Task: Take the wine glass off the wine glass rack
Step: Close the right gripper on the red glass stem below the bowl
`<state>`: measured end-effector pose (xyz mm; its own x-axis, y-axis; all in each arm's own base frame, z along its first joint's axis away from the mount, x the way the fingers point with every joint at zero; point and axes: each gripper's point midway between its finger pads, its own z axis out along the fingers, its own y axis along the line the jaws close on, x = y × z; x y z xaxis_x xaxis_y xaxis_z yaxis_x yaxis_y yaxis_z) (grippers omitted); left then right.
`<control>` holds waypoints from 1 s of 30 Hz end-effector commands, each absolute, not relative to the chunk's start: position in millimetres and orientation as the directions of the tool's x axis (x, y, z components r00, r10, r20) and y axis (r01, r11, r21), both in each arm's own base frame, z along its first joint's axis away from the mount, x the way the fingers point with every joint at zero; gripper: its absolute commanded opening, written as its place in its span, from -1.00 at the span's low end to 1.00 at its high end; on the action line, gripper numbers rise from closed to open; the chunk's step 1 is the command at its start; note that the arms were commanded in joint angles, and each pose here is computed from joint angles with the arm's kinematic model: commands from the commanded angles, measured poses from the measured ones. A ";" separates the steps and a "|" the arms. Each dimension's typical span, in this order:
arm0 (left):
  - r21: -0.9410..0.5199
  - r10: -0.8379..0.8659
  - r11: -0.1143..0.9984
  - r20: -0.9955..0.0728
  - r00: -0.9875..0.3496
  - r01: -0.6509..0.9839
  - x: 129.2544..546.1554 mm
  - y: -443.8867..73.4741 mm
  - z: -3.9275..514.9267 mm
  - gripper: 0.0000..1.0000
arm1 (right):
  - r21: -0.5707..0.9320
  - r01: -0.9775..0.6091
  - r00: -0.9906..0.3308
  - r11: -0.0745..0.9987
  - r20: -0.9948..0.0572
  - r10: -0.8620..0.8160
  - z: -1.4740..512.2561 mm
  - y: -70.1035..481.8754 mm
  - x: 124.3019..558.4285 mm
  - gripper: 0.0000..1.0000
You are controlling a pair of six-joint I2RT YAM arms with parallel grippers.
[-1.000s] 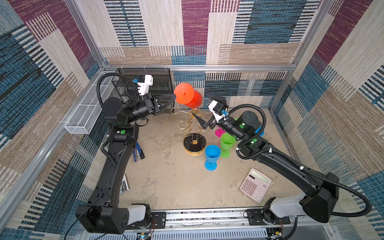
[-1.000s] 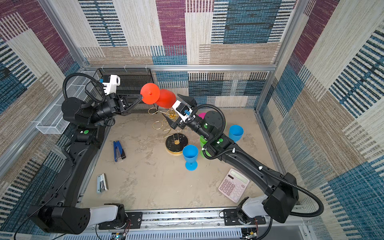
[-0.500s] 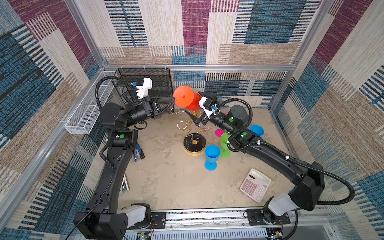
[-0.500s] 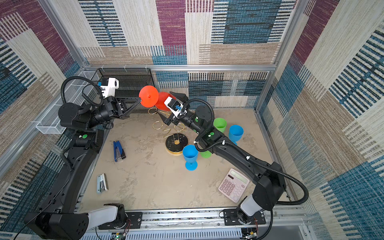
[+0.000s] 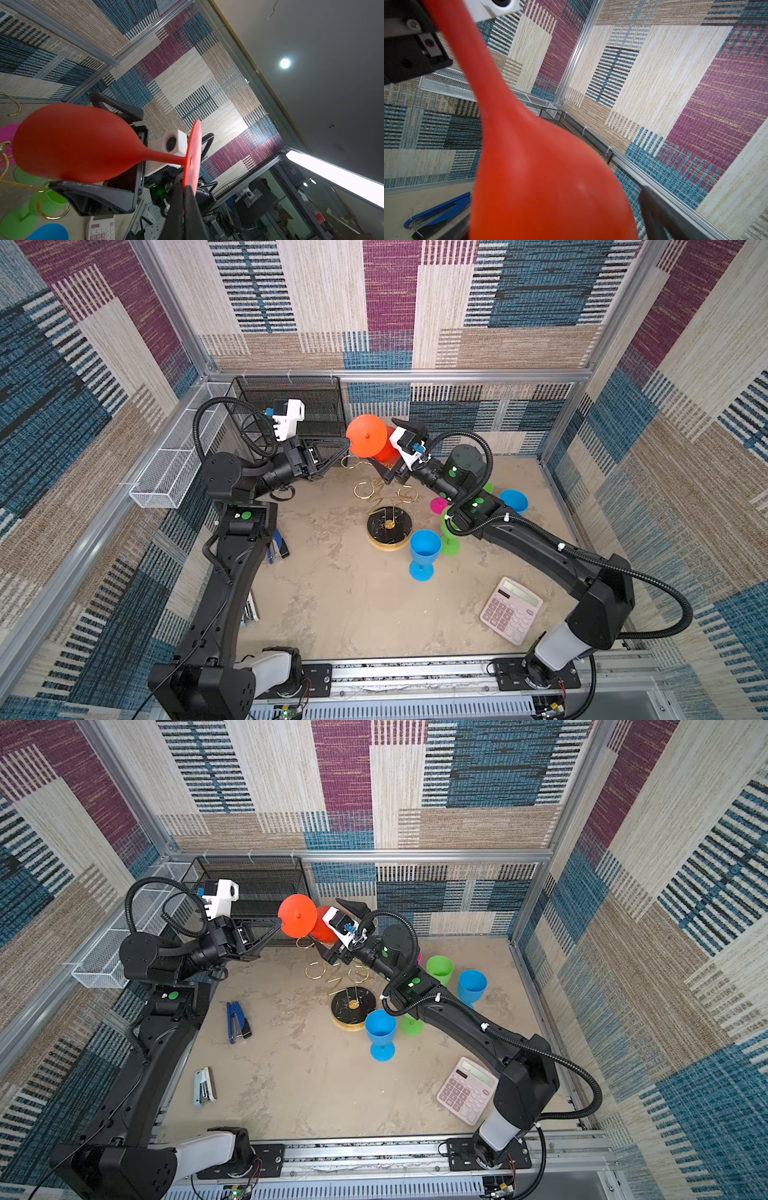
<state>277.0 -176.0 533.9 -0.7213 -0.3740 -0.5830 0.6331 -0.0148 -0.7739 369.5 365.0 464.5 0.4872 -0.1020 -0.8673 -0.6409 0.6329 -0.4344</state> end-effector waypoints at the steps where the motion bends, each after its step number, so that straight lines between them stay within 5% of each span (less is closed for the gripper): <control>1: -0.752 -0.370 -0.035 -0.603 -0.707 0.659 269.1 -176.0 542.5 -1.00 | -0.425 -0.631 0.491 0.649 -0.867 -0.089 471.3 363.6 371.7 0.99; 23: -0.770 -0.378 -0.039 -0.579 -0.722 0.637 280.2 -175.6 533.3 -1.00 | -0.408 -0.663 0.456 0.627 -0.885 -0.093 468.2 362.1 365.2 0.35; 30: -0.754 -0.387 -0.033 -0.595 -0.704 0.656 279.4 -174.5 537.7 -0.38 | -0.389 -0.686 0.428 0.615 -0.899 -0.092 466.4 359.8 359.9 0.19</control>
<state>283.8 -175.4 530.0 -0.7403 -0.3809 -0.5539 0.6112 -0.0383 -0.7905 365.1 362.4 456.7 0.4318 -0.1300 -0.8925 -0.6747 0.6102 -0.4153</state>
